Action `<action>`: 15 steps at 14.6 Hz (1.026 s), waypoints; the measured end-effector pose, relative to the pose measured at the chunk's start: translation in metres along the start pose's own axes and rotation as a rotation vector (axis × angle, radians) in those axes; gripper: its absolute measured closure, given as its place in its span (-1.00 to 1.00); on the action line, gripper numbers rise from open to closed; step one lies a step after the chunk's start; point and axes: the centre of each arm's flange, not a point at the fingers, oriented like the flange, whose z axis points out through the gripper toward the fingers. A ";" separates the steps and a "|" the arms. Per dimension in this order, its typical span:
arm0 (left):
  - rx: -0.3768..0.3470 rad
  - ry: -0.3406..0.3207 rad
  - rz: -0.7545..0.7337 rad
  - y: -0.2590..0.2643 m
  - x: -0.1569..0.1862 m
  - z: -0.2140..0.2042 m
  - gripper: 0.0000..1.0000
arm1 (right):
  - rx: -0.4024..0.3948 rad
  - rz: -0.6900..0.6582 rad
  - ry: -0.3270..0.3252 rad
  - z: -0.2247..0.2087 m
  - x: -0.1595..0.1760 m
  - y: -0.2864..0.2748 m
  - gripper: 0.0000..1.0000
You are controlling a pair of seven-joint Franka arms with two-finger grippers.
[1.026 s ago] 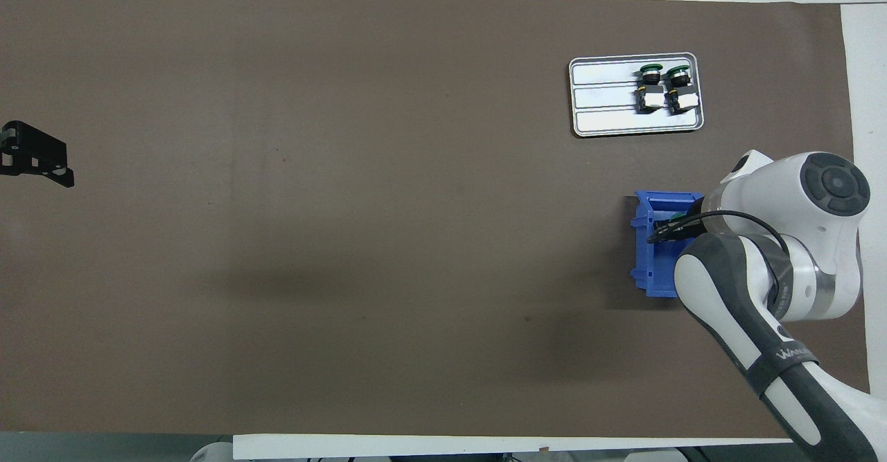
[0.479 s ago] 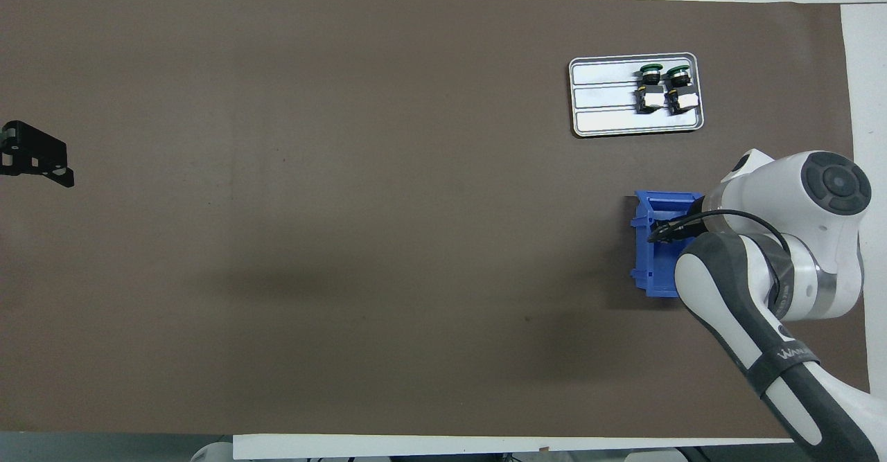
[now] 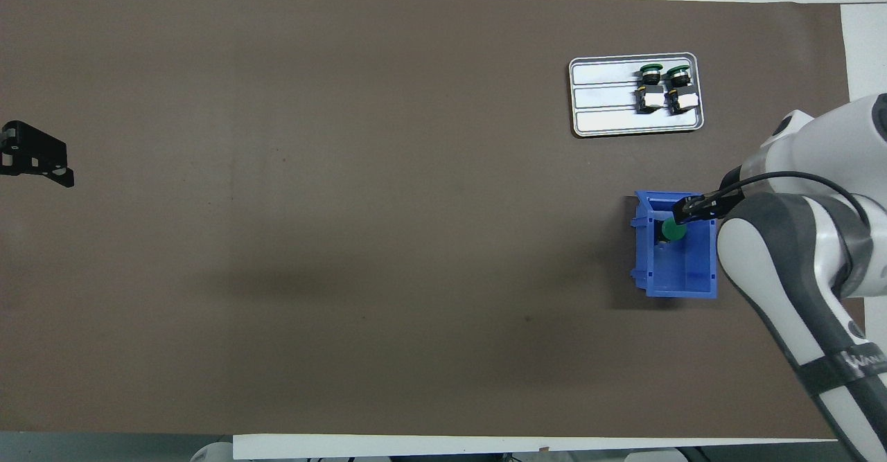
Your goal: Place and press button with both arms
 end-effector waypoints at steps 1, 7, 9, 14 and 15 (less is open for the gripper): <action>0.000 0.000 0.000 0.000 0.000 0.000 -1.00 | -0.002 0.001 0.014 -0.022 0.000 0.001 -0.74; 0.000 0.000 0.000 0.000 0.000 0.000 -1.00 | -0.007 0.014 0.065 -0.160 -0.013 0.006 -1.00; 0.000 0.000 0.000 0.000 0.000 0.000 -1.00 | -0.004 0.025 0.054 -0.187 -0.015 0.012 -1.00; 0.000 0.000 0.000 0.000 0.000 0.000 -1.00 | -0.038 0.046 0.011 -0.200 -0.003 0.029 -1.00; 0.000 0.000 0.000 0.000 0.000 0.000 -1.00 | -0.037 0.045 0.003 -0.196 -0.001 0.029 -1.00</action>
